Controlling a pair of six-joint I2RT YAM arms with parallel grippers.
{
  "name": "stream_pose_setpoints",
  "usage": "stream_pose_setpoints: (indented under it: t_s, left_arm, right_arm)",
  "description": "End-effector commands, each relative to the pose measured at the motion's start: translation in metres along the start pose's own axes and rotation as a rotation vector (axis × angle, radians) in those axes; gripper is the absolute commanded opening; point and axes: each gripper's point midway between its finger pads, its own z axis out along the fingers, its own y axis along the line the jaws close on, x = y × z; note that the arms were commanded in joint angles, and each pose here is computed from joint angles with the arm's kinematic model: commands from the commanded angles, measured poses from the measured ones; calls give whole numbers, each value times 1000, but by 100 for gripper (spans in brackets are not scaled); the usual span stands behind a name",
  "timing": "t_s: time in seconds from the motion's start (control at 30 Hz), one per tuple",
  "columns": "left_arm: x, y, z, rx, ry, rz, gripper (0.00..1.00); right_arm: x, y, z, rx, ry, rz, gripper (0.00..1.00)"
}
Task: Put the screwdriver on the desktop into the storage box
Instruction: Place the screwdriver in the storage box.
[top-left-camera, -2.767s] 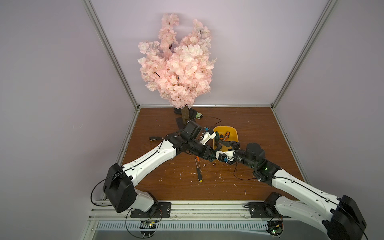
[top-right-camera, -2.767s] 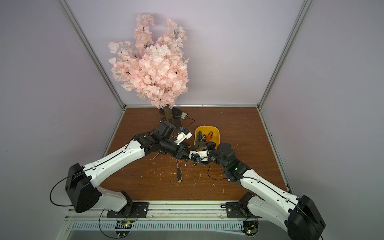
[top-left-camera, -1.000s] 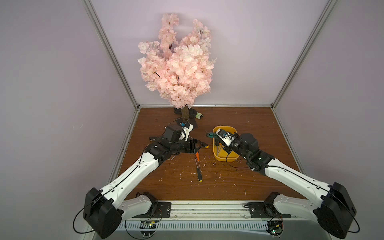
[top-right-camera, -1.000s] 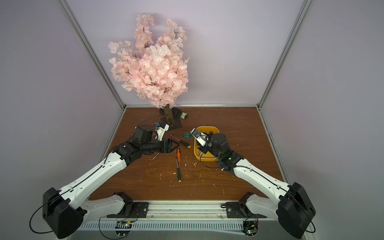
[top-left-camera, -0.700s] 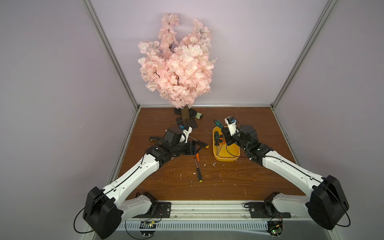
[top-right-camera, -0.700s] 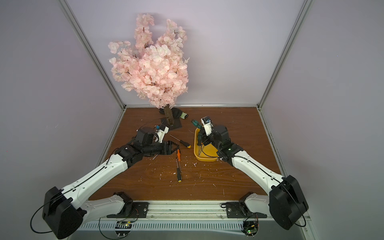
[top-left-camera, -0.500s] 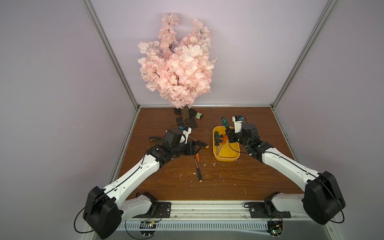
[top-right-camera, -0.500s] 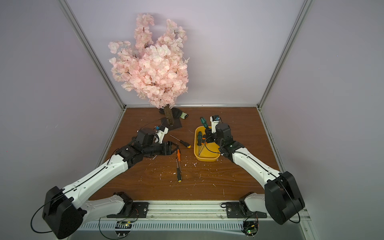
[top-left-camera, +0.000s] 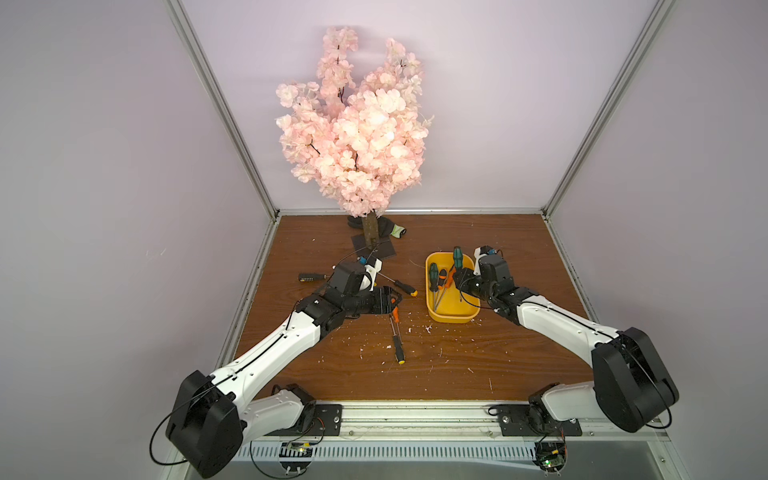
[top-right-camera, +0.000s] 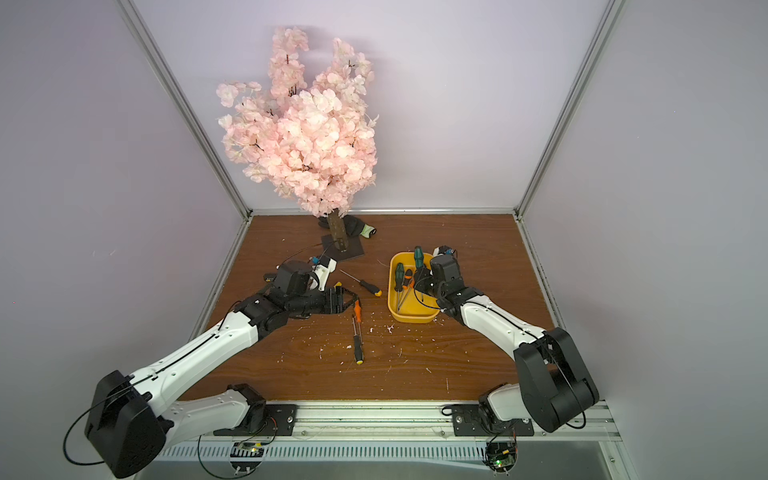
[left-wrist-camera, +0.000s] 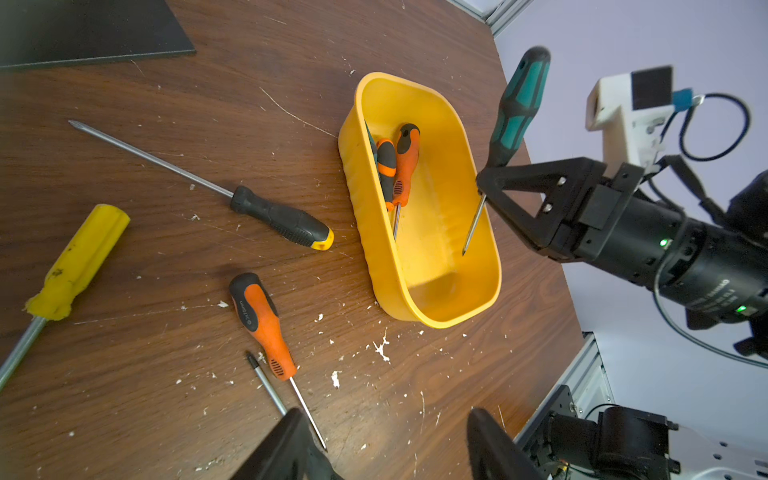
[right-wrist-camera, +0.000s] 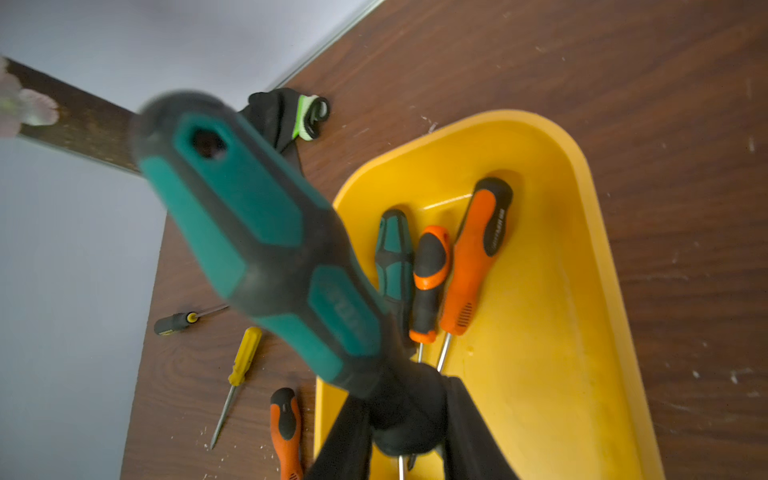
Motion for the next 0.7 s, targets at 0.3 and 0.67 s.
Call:
stream_pose_setpoints:
  t_s: [0.3, 0.67]
  left_arm:
    - [2, 7, 7, -23, -1, -11, 64]
    - [9, 15, 8, -53, 18, -20, 64]
  right_arm:
    - [-1, -22, 13, 40, -19, 231, 6]
    - [4, -25, 24, 39, 37, 290, 30]
